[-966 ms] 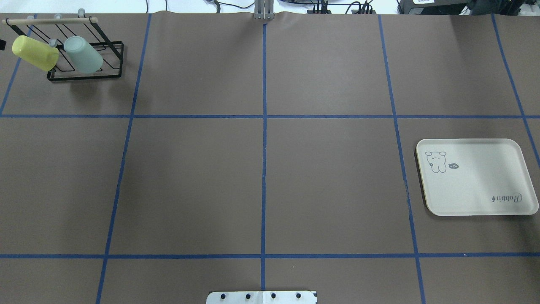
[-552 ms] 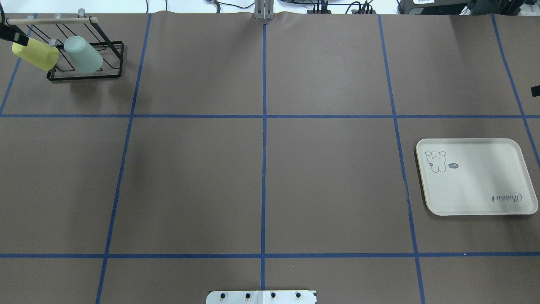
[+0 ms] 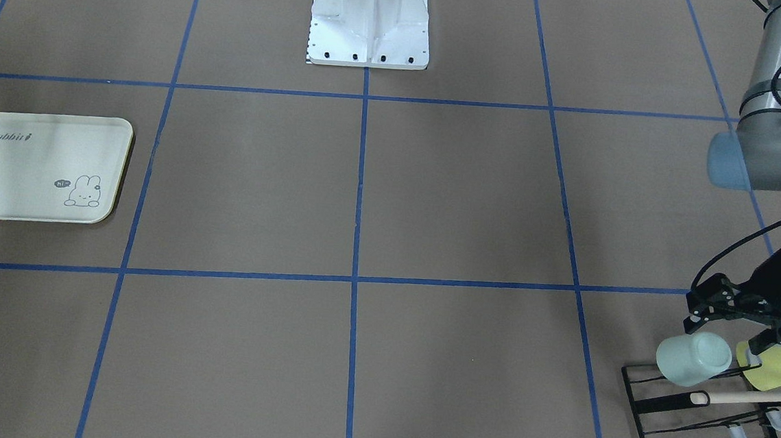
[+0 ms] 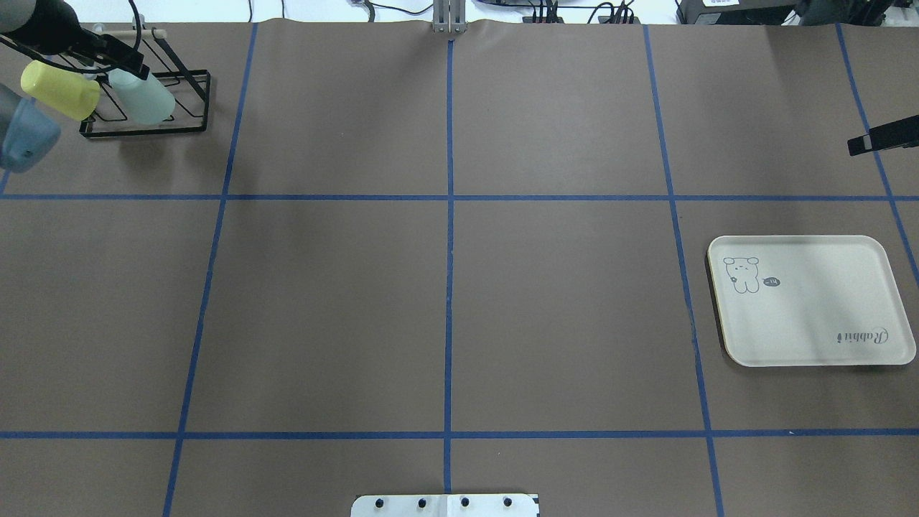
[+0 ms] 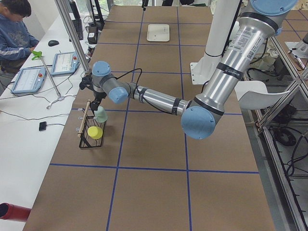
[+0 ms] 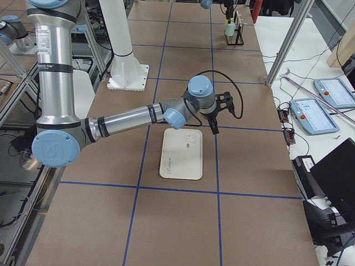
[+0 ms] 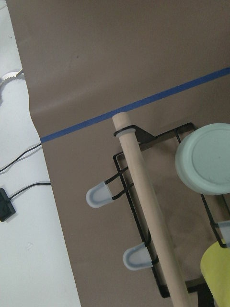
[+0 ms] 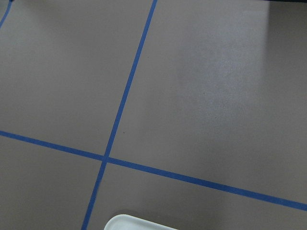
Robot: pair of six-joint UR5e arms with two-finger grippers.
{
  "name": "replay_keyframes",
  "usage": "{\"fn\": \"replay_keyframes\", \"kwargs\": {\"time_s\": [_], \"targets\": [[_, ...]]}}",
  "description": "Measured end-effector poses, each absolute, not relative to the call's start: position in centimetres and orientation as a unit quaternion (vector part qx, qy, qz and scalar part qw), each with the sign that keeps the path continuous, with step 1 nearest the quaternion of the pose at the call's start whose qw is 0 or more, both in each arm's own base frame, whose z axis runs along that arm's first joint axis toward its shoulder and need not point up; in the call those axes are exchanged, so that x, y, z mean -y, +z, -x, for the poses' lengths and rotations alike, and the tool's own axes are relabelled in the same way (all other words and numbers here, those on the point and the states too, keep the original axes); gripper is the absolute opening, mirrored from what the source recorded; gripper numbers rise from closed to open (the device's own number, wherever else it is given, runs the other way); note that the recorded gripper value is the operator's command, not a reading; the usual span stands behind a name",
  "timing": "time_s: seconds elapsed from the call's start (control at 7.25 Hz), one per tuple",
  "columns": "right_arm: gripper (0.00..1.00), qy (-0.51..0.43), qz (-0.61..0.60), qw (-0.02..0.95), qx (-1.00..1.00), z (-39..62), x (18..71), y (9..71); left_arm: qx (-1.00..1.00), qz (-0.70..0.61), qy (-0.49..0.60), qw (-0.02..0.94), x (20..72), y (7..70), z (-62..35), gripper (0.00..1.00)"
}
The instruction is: Left arm grabs green cup and hands to right arm on tray
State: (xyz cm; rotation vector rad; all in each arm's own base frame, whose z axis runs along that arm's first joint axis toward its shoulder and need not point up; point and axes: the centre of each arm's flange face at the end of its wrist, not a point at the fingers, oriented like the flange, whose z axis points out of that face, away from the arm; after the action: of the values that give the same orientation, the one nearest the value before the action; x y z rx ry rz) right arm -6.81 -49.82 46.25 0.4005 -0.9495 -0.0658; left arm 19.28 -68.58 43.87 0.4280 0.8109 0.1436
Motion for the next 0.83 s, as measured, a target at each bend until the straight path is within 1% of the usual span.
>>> {"fn": "replay_keyframes", "kwargs": {"time_s": [0.69, 0.83], "targets": [[0.99, -0.032, -0.191, 0.869, 0.455, 6.9, 49.8, 46.3, -0.352, -0.202, 0.074, 0.911, 69.4, 46.0, -23.3, 1.00], [1.00, -0.032, -0.191, 0.869, 0.455, 6.9, 49.8, 46.3, -0.349, -0.201, 0.076, 0.912, 69.4, 46.2, -23.6, 0.97]]}}
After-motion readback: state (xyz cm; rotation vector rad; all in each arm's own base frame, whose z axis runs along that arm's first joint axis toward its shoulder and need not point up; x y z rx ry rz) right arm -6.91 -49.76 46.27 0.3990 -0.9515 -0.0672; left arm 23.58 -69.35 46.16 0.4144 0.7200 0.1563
